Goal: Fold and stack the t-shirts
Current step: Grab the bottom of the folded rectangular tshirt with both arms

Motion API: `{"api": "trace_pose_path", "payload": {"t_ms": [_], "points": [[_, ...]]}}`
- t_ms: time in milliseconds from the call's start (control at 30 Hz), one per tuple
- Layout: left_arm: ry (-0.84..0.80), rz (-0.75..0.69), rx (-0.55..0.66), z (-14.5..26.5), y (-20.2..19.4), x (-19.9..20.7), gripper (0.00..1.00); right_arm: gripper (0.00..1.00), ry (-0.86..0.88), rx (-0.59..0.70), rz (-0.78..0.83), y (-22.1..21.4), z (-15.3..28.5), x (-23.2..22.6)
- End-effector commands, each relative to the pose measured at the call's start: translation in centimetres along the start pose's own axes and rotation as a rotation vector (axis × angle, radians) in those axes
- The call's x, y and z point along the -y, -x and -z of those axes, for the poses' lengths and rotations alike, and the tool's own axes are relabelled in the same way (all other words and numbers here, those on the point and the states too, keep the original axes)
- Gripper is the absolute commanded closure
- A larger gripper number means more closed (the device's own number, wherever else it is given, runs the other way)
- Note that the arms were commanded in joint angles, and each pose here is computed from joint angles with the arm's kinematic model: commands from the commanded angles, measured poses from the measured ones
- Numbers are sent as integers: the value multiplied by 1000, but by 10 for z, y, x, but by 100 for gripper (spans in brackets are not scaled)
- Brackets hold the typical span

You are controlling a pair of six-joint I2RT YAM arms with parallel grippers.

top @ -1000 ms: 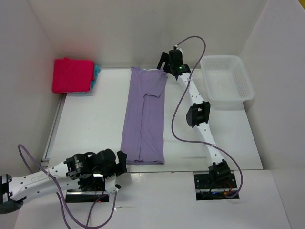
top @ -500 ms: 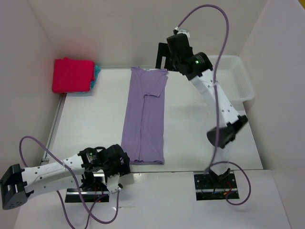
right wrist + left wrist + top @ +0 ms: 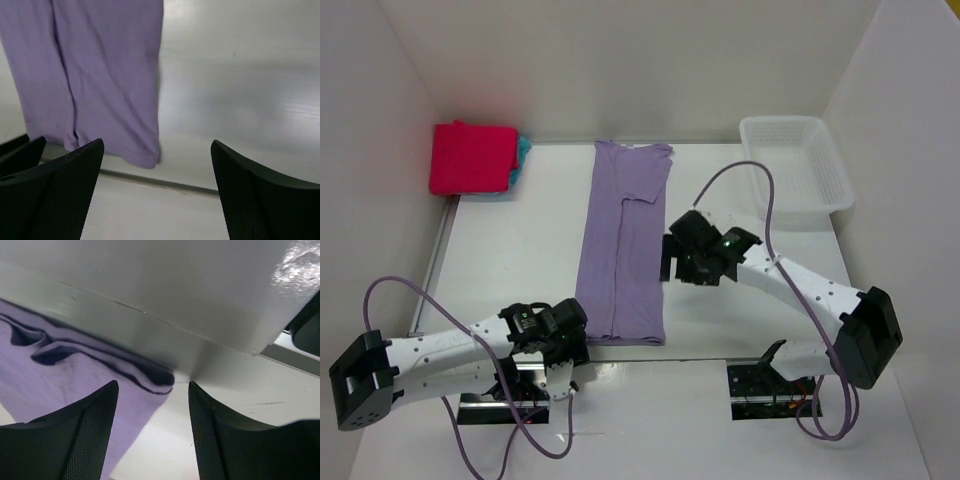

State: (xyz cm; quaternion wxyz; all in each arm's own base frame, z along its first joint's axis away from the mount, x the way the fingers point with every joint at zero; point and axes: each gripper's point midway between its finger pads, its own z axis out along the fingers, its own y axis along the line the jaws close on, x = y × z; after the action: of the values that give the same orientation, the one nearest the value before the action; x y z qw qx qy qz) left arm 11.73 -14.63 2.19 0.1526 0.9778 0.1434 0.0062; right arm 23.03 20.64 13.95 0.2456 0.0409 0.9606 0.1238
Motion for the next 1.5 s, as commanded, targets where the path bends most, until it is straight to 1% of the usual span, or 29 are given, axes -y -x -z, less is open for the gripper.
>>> {"api": "trace_pose_path", "payload": {"t_ms": [0, 33, 167, 200, 267, 300, 333, 367, 400, 467, 567, 667, 733, 767, 833, 867, 933, 1000, 1067, 1100, 1167, 1200, 1267, 1300, 1367, 1400, 1433, 1467], "points": [[10, -59, -9, -5, -5, -11, 35, 9, 175, -6, -131, -17, 6, -33], [-19, -55, 0, -10, -4, -7, 35, 9, 185, -23, -141, -24, 8, -34], [-33, -55, -15, -14, -7, -5, 40, 9, 176, -85, -157, -46, -5, -26], [-42, -54, -13, -15, -7, -3, 41, 12, 185, -101, -145, -55, -8, -27], [-33, -45, -15, -15, -8, -5, 50, 15, 196, -155, -120, -73, -14, -33], [-44, -35, -22, -16, -9, -3, 55, 17, 189, -184, -117, -82, -22, -35], [-45, -35, -22, -16, -9, -3, 63, 21, 187, -195, -103, -87, -25, -37], [-45, -35, -22, -16, -9, -3, 77, 24, 196, -235, -90, -100, -27, -41], [-53, -34, -19, -18, -8, 1, 81, 25, 192, -253, -89, -106, -34, -41], [-25, -19, -27, -15, -9, -4, 83, 26, 212, -297, -87, -117, -37, -45], [-7, 11, -35, -13, -12, -6, 89, 32, 201, -306, -86, -119, -40, -44], [15, 23, -41, -12, -12, -7, 90, 35, 162, -331, -102, -125, -46, -39], [24, 22, -44, -11, -13, -9, 90, 37, 155, -391, -112, -139, -54, -38], [26, 22, -35, -11, -11, -9, 93, 40, 142, -414, -121, -145, -57, -34], [28, 31, -35, -12, -11, -7, 94, 40, 126, -437, -120, -151, -61, -32], [37, 30, -37, -12, -11, -9, 94, 40, 123, -439, -120, -150, -63, -33], [46, 38, -39, -10, -11, -10, 97, 40, 123, -439, -120, -150, -63, -33], [48, 47, -40, -11, -11, -7, 97, 40, 123, -439, -120, -150, -63, -33], [60, 46, -43, -9, -11, -9, 100, 40, 107, -460, -131, -158, -64, -27], [71, 44, -46, -7, -11, -11, 100, 40, 104, -461, -141, -158, -64, -27], [73, 44, -46, -8, -11, -9, 100, 46, 109, -483, -143, -163, -64, -27], [90, 42, -50, -7, -12, -12, 100, 58, 101, -488, -143, -164, -66, -25], [101, 61, -52, -5, -12, -13, 100, 68, 99, -525, -134, -172, -69, -25], [121, 71, -56, -4, -13, -17, 100, 77, 93, -529, -125, -173, -71, -23], [161, 99, -58, 0, -15, -23, 100, 87, 98, -537, -126, -174, -70, -24], [161, 99, -58, 0, -15, -23, 100, 95, 108, -531, -126, -172, -67, -26], [173, 106, -53, 1, -15, -24, 100, 99, 127, -519, -126, -167, -65, -31], [183, 114, -54, 4, -16, -27, 100, 100, 120, -525, -114, -169, -64, -28]]}}
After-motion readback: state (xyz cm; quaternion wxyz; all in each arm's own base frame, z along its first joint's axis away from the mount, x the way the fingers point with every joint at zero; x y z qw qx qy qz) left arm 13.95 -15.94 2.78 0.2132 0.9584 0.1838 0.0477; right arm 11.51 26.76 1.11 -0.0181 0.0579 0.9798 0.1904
